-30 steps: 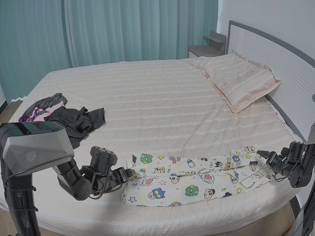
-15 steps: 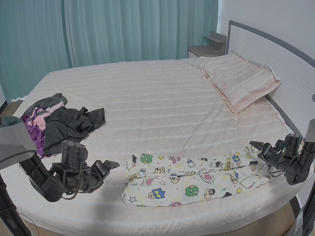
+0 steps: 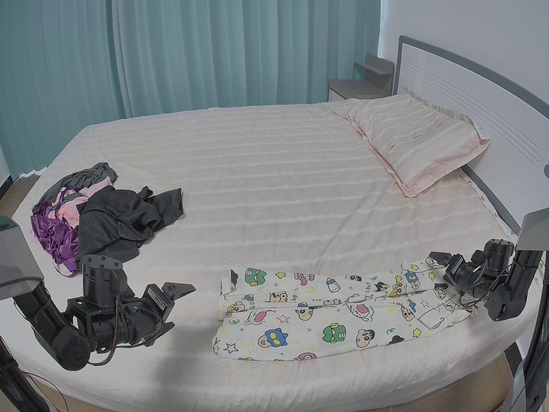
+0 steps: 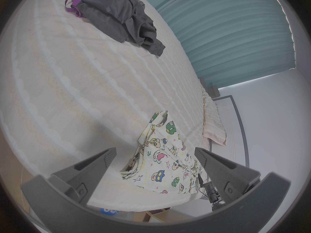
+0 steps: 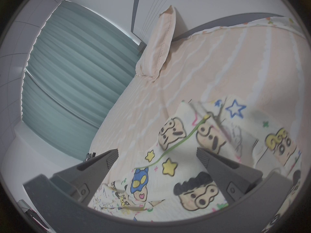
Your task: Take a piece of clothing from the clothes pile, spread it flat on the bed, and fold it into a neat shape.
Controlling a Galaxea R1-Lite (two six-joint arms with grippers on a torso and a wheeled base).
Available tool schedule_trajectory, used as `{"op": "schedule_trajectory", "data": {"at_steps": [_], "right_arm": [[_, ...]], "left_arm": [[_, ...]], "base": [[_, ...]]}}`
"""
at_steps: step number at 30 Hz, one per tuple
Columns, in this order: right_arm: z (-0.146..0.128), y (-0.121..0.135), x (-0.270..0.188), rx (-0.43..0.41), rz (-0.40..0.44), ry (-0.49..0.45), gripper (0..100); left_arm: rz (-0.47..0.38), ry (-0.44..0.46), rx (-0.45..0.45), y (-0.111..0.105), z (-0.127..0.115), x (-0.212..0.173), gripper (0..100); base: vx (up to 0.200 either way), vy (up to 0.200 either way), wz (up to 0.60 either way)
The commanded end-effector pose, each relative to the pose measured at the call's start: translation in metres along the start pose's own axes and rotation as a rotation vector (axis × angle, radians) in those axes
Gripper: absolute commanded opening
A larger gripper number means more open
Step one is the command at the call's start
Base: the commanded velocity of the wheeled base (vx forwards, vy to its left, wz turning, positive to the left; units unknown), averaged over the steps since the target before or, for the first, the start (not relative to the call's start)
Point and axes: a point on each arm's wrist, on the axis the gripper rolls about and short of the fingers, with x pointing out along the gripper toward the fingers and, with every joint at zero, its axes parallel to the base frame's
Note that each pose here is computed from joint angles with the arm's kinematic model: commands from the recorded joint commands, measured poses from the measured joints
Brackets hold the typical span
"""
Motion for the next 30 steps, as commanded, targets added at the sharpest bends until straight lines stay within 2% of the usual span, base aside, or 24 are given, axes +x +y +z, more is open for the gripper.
{"op": "schedule_trajectory", "data": {"at_steps": [1,4,5,6,8,9,11,12,13,14,15,20,26,30], "right_arm": [[0.026,0.02,-0.025,-0.02,0.033,-0.102,100],[0.027,0.048,-0.045,-0.041,0.064,-0.107,100],[0.027,0.048,-0.045,-0.041,0.064,-0.107,100],[0.024,0.063,-0.051,-0.05,0.048,-0.116,100],[0.023,0.064,-0.053,-0.049,0.036,-0.123,100],[0.012,0.07,-0.065,-0.031,-0.029,-0.12,100],[0.009,0.07,-0.067,-0.025,-0.035,-0.115,100],[-0.011,0.075,-0.08,0.059,-0.061,-0.08,100],[-0.018,0.075,-0.084,0.102,-0.077,-0.07,100],[-0.019,0.075,-0.085,0.107,-0.079,-0.07,100],[-0.032,0.073,-0.091,0.157,-0.136,-0.066,100],[-0.06,0.072,-0.102,0.232,-0.216,-0.032,100],[-0.077,0.071,-0.104,0.287,-0.262,-0.01,100],[-0.081,0.067,-0.103,0.279,-0.312,-0.033,100]], "left_arm": [[0.017,0.002,-0.018,0.01,0.0,-0.004,100],[0.012,0.037,-0.022,0.014,-0.002,-0.006,100],[0.012,0.037,-0.022,0.014,-0.002,-0.006,100],[0.012,0.053,-0.027,0.016,-0.002,-0.006,100],[0.013,0.053,-0.029,0.016,-0.002,-0.006,100],[0.023,0.062,-0.036,0.019,-0.002,-0.006,100],[0.027,0.065,-0.038,0.02,-0.002,-0.006,100],[0.028,0.087,-0.044,0.022,-0.003,-0.005,100],[0.025,0.095,-0.054,0.022,-0.004,-0.005,100],[0.024,0.096,-0.055,0.022,-0.004,-0.005,100],[0.014,0.12,-0.09,0.021,-0.005,-0.005,100],[-0.007,0.127,-0.096,0.022,-0.006,-0.007,100],[-0.025,0.121,-0.089,0.023,-0.007,-0.007,100],[-0.023,0.121,-0.089,0.023,-0.007,-0.007,100]], "base": [[0.0,0.0,0.0],[0.0,0.0,0.0],[0.0,0.0,0.0],[0.0,0.0,0.0],[0.0,0.0,0.0],[0.0,0.0,0.0],[0.0,0.0,0.0],[0.0,0.0,0.0],[0.0,0.0,0.0],[0.0,0.0,0.0],[0.0,0.0,0.0],[0.0,0.0,0.0],[0.0,0.0,0.0],[0.0,0.0,0.0]]}}
